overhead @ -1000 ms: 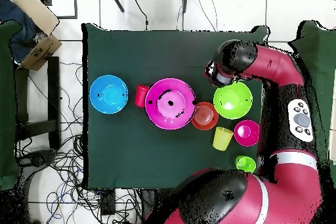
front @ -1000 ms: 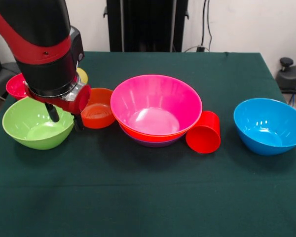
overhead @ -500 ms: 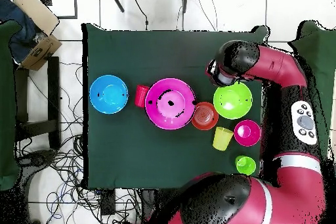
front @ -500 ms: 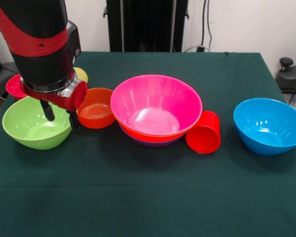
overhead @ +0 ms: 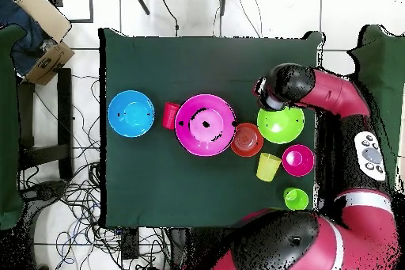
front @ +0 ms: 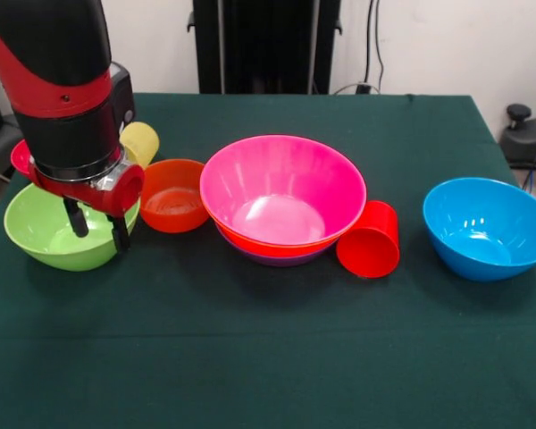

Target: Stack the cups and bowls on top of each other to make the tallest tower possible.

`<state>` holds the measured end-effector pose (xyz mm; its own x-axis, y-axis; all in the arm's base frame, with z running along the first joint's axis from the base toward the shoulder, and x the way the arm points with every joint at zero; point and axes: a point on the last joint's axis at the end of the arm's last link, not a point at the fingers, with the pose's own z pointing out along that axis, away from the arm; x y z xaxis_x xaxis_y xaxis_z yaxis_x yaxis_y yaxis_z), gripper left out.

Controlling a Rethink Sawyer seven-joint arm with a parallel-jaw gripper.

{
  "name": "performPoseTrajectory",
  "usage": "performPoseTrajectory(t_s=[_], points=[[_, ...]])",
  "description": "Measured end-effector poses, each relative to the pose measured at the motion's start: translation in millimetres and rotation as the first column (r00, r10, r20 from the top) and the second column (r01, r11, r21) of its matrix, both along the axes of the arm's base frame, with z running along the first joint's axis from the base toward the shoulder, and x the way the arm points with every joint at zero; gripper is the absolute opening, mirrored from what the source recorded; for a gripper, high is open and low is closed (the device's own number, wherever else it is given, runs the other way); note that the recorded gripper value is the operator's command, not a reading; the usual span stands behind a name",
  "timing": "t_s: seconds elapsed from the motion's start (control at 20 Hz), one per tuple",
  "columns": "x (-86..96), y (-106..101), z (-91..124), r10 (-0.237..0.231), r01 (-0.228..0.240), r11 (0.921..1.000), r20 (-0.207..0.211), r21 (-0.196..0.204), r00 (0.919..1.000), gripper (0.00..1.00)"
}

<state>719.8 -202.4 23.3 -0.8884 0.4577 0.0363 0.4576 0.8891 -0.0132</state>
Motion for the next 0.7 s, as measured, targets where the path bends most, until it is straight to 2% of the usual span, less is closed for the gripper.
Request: performPoseTrajectory(t_s=[0.7], points=[[-17.7,5,-15,0.000,0.000,0.9999,-0.006,0.014,1.0000,1.00]])
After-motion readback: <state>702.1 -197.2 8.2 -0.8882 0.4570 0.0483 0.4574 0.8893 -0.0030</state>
